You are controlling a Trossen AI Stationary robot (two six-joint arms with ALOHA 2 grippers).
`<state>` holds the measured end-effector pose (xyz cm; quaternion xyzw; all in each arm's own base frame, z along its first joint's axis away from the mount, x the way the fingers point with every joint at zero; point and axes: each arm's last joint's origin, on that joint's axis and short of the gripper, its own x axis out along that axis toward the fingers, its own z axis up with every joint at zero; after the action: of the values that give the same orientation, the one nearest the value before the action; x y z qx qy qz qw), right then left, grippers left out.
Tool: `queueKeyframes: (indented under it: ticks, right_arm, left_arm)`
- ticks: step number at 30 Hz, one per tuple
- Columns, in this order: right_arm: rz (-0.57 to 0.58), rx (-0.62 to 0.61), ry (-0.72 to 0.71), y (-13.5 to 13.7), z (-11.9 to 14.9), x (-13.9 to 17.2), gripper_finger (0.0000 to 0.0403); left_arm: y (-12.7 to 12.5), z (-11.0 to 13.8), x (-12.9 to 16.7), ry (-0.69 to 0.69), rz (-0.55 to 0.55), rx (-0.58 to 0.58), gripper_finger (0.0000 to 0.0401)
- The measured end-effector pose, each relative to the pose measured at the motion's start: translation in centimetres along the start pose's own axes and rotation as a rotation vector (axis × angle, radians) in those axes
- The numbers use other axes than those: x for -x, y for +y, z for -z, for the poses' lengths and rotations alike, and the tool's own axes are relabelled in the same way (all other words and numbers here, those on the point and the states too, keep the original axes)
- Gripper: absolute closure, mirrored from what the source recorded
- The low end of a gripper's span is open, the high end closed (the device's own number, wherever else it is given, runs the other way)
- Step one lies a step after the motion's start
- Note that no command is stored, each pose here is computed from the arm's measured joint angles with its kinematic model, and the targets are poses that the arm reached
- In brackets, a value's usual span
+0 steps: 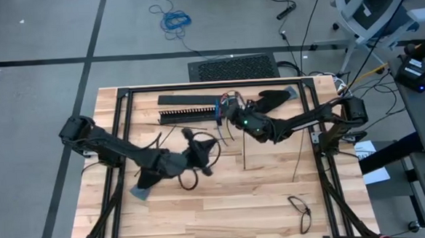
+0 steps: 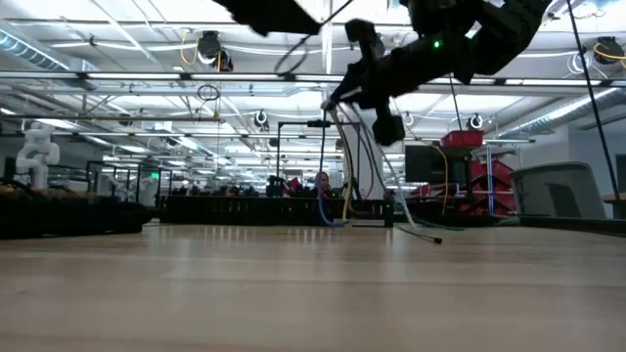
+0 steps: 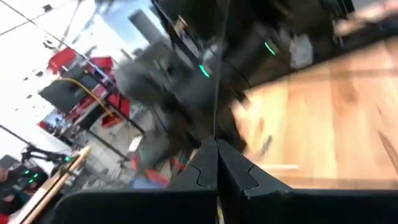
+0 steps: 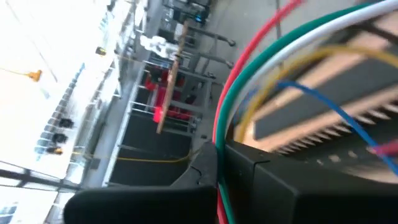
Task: Ziptie cables
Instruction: Wrap the cable wires using a zip tie
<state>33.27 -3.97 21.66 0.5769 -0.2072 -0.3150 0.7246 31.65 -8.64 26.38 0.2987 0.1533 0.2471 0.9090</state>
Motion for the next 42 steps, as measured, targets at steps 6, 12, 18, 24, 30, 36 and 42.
queueKeyframes:
  ticks: [6, 12, 18, 24, 30, 36, 42]
  right_arm:
    - [-0.056, 0.022, -0.019, 1.8, -1.2, 0.5, 0.0403]
    - [-0.110, -0.043, -0.017, 2.4, -1.0, 0.7, 0.0403]
    - [-0.072, -0.022, 0.047, 2.0, 0.7, 1.9, 0.0403]
    - [-0.084, -0.061, 0.048, 2.2, 0.8, 2.1, 0.0403]
    - [-0.126, -0.094, 0.058, 2.7, 1.0, 2.4, 0.0403]
    - [-0.156, -0.142, 0.087, 3.1, 1.6, 3.1, 0.0403]
    - [-0.172, -0.163, 0.094, 3.4, 2.0, 3.5, 0.0403]
  left_arm:
    - [0.4, -0.1, 1.8, 0.069, -0.060, -0.082, 0.0401]
    - [-0.5, 0.5, -0.4, 0.010, 0.032, -0.289, 0.0401]
    - [0.0, 0.0, -2.1, -0.088, -0.032, -0.375, 0.0401]
    - [1.2, -0.6, -2.7, -0.191, -0.060, -0.320, 0.0401]
    - [1.4, -0.5, -3.1, -0.250, -0.017, -0.334, 0.0401]
    - [2.1, 0.0, -4.0, -0.233, -0.029, -0.419, 0.0401]
    - [2.5, 0.3, -4.5, -0.226, -0.044, -0.496, 0.0401]
